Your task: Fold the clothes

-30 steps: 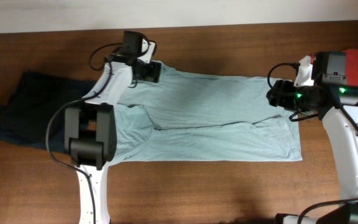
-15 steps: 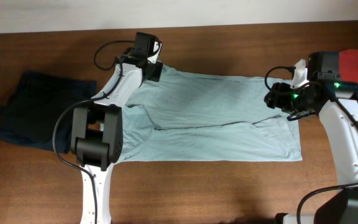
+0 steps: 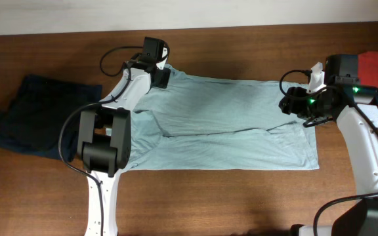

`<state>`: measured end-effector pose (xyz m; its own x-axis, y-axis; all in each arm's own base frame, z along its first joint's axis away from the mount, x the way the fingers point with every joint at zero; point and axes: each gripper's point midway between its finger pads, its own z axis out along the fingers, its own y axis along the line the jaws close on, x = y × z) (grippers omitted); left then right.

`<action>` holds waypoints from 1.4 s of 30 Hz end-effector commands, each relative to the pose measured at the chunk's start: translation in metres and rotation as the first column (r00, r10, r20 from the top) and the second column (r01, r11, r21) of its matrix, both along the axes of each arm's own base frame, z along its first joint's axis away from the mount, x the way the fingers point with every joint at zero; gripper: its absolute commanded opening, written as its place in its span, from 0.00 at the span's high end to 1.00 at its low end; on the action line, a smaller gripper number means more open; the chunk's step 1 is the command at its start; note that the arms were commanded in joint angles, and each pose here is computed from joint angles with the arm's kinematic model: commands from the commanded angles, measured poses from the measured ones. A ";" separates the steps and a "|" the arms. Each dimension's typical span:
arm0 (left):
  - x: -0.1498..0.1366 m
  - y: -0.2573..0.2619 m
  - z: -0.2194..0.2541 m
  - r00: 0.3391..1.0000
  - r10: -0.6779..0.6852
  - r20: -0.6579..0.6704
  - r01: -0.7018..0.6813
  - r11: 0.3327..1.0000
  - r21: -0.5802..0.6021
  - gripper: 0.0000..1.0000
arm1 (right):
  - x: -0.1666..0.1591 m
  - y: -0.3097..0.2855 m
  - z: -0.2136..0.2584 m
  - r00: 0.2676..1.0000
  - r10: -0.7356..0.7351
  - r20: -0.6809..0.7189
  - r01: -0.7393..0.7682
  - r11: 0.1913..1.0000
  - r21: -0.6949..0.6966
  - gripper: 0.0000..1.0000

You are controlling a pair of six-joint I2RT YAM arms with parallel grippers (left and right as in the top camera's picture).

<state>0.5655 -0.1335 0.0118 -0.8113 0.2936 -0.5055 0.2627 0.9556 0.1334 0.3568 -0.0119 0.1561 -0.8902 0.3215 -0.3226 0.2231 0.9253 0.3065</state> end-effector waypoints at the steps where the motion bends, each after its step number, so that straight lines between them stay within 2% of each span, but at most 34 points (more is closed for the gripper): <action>1: 0.006 0.004 -0.003 1.000 0.001 0.008 -0.001 1.000 0.015 0.59 | 0.004 0.000 0.004 1.000 0.004 0.014 -0.004 1.000 0.008 0.34; 4: 0.010 0.004 0.002 1.000 0.004 0.022 -0.004 1.000 0.015 0.66 | 0.001 0.000 0.004 1.000 0.004 0.003 -0.004 1.000 0.009 0.34; 10: 0.025 0.008 0.026 0.996 0.028 0.084 -0.032 0.999 0.043 0.73 | -0.003 0.001 0.002 1.000 0.004 -0.017 -0.004 1.000 0.013 0.35; 15: 0.024 0.009 0.032 0.997 0.007 0.071 -0.011 0.998 0.061 0.90 | -0.004 0.001 0.001 1.000 0.004 -0.020 -0.004 1.000 0.013 0.34; 16: 0.022 0.007 0.030 0.998 0.003 0.061 -0.006 0.998 0.059 0.89 | -0.004 0.001 0.001 1.000 0.004 -0.020 -0.004 1.000 0.013 0.34; 18: 0.012 0.003 0.024 1.000 -0.016 0.015 0.015 0.999 0.049 0.80 | -0.004 0.001 0.001 1.000 0.004 -0.021 -0.004 1.000 0.013 0.35; 21: 0.001 -0.001 0.015 0.998 -0.047 -0.042 0.049 0.998 0.047 0.77 | -0.004 0.001 0.001 1.000 0.004 -0.020 -0.004 1.000 0.013 0.34; 23: -0.001 -0.003 0.011 0.997 -0.057 -0.054 0.060 0.997 0.051 0.70 | -0.004 0.001 0.001 1.000 0.004 -0.019 -0.004 1.000 0.013 0.34; 26: -0.002 -0.003 0.007 0.996 -0.066 -0.060 0.070 0.996 0.057 0.65 | -0.004 0.001 0.001 1.000 0.004 -0.020 -0.004 1.000 0.013 0.34; 34: -0.005 -0.001 -0.018 0.993 -0.070 -0.097 0.077 0.995 0.068 0.62 | -0.004 0.001 0.001 1.000 0.004 -0.020 -0.004 1.000 0.013 0.34; 41: 0.002 0.000 -0.016 0.996 -0.060 -0.068 0.066 0.995 0.079 0.64 | -0.005 0.001 0.001 1.000 0.004 -0.023 -0.004 1.000 0.014 0.34; 42: 0.005 0.003 -0.013 0.997 -0.049 -0.057 0.055 0.994 0.099 0.68 | -0.005 0.001 0.001 1.000 0.004 -0.023 -0.004 1.000 0.014 0.34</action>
<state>0.5676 -0.1331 0.0108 -0.8177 0.3646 -0.4455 0.3181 0.9312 0.1782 0.3490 -0.0107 0.1531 -0.9009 0.3233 -0.2898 0.2337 0.9236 0.3038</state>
